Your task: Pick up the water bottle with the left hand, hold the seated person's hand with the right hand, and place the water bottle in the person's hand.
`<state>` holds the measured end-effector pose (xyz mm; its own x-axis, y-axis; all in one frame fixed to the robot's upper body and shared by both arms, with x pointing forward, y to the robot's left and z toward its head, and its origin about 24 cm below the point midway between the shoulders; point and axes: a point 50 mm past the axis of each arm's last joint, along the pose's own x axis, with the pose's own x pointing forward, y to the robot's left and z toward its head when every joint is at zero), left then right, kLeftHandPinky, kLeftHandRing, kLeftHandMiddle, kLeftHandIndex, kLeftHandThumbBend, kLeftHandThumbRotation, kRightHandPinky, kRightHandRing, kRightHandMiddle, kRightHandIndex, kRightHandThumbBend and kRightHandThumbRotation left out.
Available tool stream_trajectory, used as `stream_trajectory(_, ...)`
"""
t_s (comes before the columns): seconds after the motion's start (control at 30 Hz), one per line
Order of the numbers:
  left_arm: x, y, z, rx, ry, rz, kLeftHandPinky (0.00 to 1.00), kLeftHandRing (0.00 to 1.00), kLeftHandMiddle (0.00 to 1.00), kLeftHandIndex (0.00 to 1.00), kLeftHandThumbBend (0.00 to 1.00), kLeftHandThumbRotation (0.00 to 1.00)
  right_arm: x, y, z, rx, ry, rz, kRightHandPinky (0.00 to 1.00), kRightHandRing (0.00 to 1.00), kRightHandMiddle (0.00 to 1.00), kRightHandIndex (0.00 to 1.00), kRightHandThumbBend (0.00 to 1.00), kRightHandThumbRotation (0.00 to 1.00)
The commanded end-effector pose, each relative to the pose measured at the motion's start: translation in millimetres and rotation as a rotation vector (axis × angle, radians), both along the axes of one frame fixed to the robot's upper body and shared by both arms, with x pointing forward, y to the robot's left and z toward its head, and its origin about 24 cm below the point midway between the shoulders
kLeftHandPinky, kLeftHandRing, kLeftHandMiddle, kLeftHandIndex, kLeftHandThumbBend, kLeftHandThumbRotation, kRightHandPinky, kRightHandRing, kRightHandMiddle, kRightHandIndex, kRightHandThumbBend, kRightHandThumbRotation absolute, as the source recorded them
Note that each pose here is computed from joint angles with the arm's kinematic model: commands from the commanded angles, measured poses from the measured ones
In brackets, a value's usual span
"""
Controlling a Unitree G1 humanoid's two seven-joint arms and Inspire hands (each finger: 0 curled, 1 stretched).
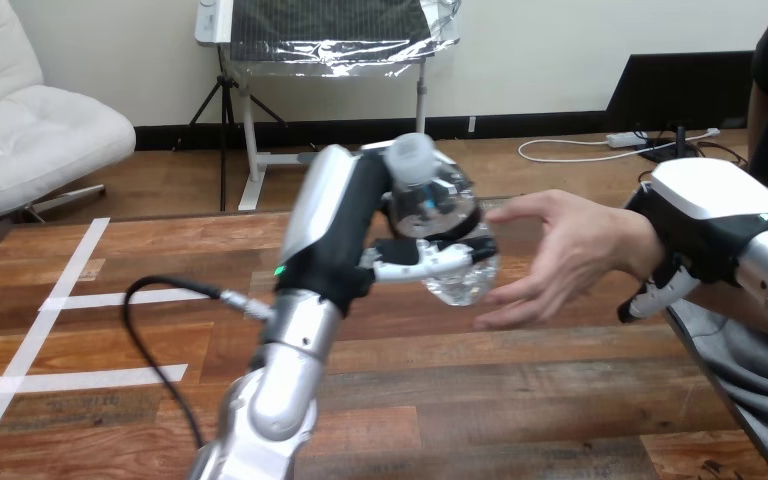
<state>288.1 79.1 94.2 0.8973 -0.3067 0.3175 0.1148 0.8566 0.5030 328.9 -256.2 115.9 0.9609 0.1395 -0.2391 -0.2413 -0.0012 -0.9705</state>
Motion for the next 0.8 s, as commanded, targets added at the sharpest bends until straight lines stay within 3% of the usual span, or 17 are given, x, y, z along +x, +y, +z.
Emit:
stream_trajectory(0.0,11.5,-16.6,27.7,-0.032,-0.105,-0.028,0.30,0.34,0.40,0.50,0.54,0.00,5.5,10.1,46.5,-0.014,-0.160,0.049,0.12,0.19,0.28,0.34,0.78,0.00)
stream_trajectory(0.3,14.2,-30.1,28.3,-0.046,-0.102,-0.059,0.30,0.34,0.40,0.49,0.55,0.00,3.1,18.3,54.7,0.016,-0.201,0.092,0.12,0.18,0.27,0.32,0.79,0.00)
stream_trajectory(0.77,15.3,-45.9,28.4,-0.058,-0.094,-0.092,0.30,0.34,0.40,0.49,0.54,0.00,1.7,26.0,59.8,0.013,-0.202,0.104,0.12,0.18,0.26,0.30,0.80,0.00)
